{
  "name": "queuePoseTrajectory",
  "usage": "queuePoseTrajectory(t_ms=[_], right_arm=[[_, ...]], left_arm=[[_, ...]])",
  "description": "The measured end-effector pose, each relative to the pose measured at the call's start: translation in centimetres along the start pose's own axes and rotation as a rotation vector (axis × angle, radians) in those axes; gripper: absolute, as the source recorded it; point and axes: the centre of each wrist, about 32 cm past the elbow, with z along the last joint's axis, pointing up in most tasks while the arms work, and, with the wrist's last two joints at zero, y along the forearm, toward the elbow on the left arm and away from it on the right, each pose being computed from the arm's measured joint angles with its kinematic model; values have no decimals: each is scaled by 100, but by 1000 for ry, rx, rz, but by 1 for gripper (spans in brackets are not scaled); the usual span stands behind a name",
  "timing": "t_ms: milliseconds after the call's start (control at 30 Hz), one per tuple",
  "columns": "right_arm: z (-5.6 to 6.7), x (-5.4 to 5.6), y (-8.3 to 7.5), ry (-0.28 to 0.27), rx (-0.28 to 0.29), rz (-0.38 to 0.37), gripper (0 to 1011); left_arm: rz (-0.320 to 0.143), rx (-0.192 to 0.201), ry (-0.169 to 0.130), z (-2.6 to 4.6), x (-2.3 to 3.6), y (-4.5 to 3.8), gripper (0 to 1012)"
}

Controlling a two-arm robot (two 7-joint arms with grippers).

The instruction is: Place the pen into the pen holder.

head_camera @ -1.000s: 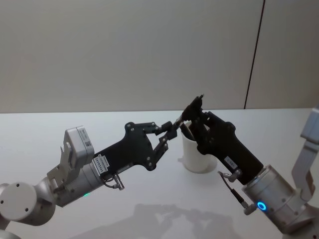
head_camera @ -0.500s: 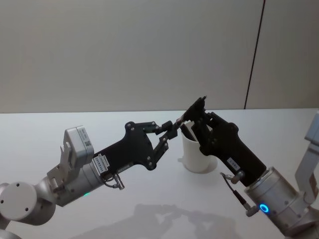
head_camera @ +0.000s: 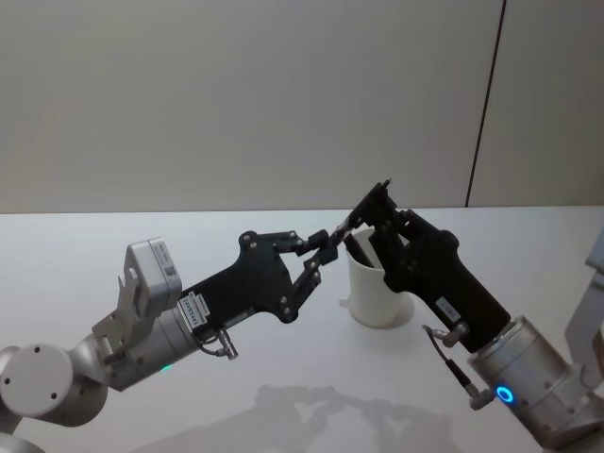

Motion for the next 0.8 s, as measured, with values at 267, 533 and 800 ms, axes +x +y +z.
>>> queuePoseTrajectory(t_ms=[267, 533, 800], right_arm=[[-2, 2, 8, -1, 3, -1, 134], [-10, 8, 16, -2, 4, -1, 134], [-13, 15, 25, -3, 6, 0, 134]], left_arm=[[0, 4, 1, -3, 0, 2, 357], [0, 2, 1, -3, -1, 0, 620], [1, 1, 0, -1, -1, 0, 866]])
